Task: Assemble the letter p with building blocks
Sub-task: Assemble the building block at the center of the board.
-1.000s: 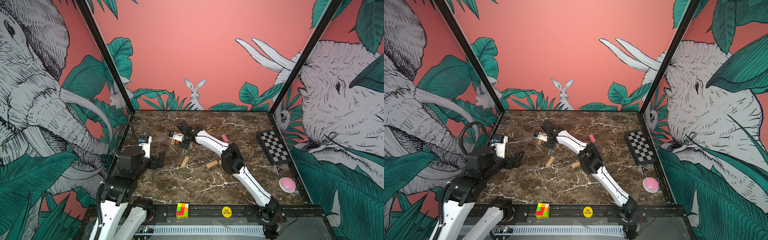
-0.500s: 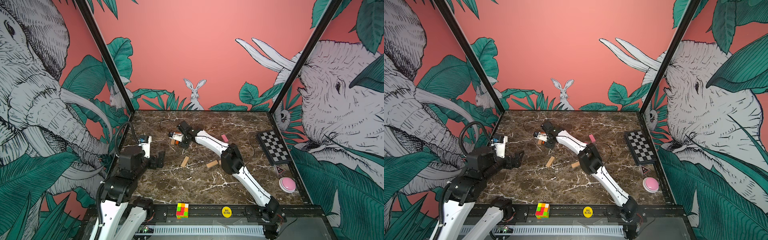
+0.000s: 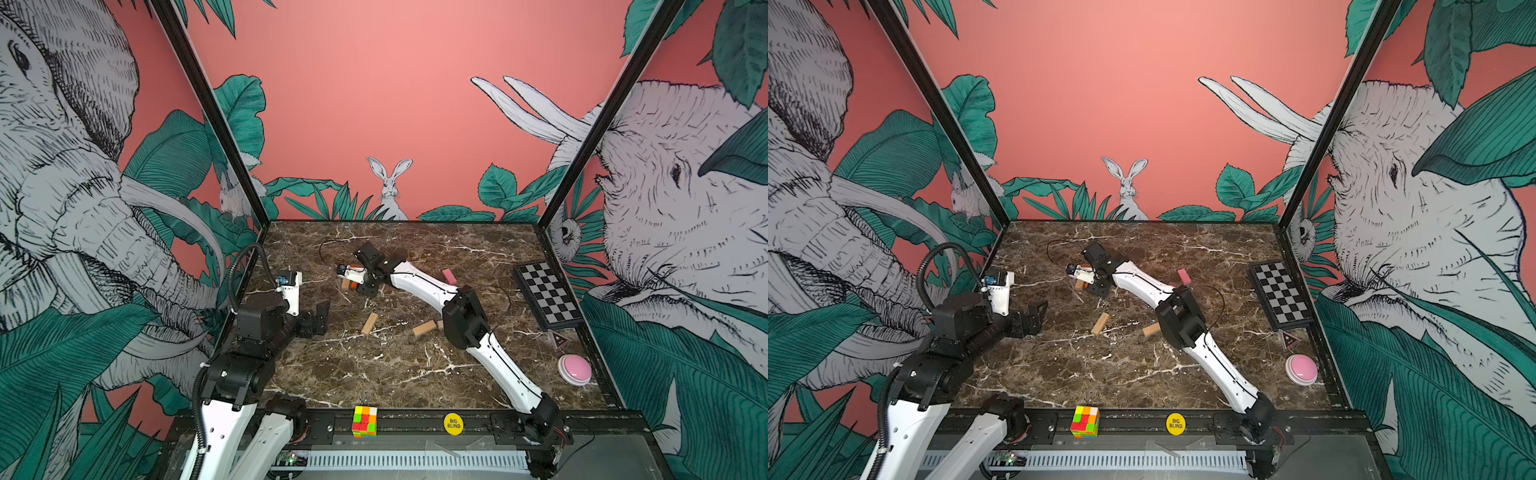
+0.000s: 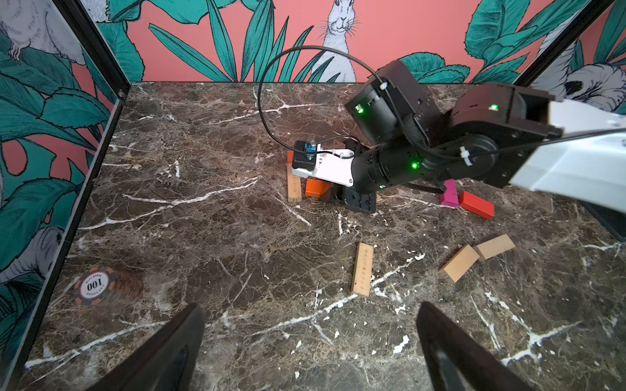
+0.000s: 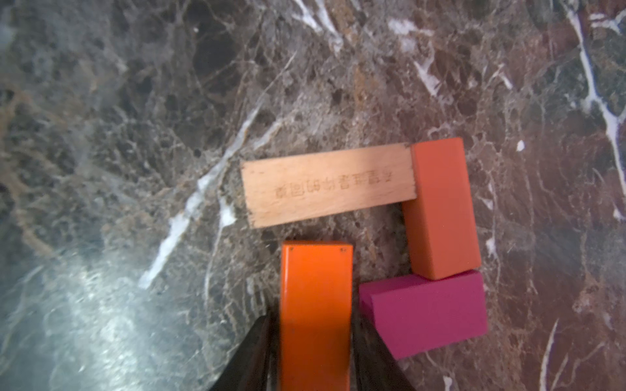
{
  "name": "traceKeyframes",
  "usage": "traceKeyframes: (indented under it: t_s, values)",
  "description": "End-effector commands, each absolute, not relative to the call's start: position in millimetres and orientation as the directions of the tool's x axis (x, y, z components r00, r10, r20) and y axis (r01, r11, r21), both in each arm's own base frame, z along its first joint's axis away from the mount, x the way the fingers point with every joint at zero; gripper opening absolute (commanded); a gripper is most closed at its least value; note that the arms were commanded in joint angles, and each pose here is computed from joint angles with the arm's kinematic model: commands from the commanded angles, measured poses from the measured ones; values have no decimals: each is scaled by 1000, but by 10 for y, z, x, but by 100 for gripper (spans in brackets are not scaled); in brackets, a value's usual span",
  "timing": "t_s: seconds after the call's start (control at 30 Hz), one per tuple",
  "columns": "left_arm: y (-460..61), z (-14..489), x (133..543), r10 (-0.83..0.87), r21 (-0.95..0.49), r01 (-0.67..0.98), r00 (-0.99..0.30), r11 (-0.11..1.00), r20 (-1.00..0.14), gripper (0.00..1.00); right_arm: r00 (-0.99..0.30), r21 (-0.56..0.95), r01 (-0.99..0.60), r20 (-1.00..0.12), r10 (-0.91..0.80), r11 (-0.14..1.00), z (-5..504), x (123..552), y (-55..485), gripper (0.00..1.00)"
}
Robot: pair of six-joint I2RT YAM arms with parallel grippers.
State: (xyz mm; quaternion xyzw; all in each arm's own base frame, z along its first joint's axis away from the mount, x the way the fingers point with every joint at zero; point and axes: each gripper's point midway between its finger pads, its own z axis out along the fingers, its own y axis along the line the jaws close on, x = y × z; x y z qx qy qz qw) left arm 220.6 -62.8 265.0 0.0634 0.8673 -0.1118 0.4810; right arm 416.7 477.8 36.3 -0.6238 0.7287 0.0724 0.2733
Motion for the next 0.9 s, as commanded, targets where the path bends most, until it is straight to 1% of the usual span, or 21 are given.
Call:
traceKeyframes:
  t_s: [0.0, 0.3, 0.37, 0.47, 0.53, 0.57, 0.63, 0.67, 0.77, 0.83, 0.87]
  values:
    - [-631, 2632, 2247, -15, -149, 211, -528, 966, -849, 100, -52, -253, -939, -563, -825, 232, 781, 4106, 4871, 42]
    - [-651, 2601, 2299, -37, -171, 199, -543, 965, -839, 99, -44, -320, -903, -596, -802, 288, 1141, 4159, 4784, 47]
    - [-689, 2565, 2328, -45, -190, 205, -556, 960, -830, 100, -59, -314, -899, -607, -793, 307, 1239, 4143, 4757, 48]
    - [-670, 2410, 2376, -104, -236, 138, -613, 962, -783, 100, -63, -330, -877, -643, -764, 350, 1481, 4131, 4672, 48]
    - [-668, 2319, 2414, -155, -274, 93, -634, 957, -757, 100, -75, -331, -856, -680, -730, 397, 1682, 4116, 4568, 52]
    - [-712, 2296, 2446, -165, -294, 103, -634, 950, -755, 100, -89, -326, -842, -702, -707, 430, 1785, 4117, 4488, 56]
    - [-785, 2210, 2491, -192, -339, 105, -654, 935, -732, 100, -125, -302, -810, -748, -652, 502, 1966, 4114, 4305, 66]
    - [-821, 2130, 2520, -195, -352, 100, -679, 931, -708, 100, -140, -283, -799, -771, -621, 530, 2049, 4094, 4209, 69]
    - [-971, 1902, 2593, -169, -386, 110, -766, 916, -620, 99, -193, -224, -775, -806, -560, 591, 2179, 4015, 3930, 71]
    - [-1058, 1764, 2657, -169, -416, 105, -804, 903, -570, 99, -240, -186, -750, -818, -523, 635, 2211, 3969, 3741, 78]
    - [-1119, 1691, 2692, -164, -434, 108, -823, 894, -543, 98, -262, -162, -740, -824, -502, 653, 2226, 3939, 3648, 84]
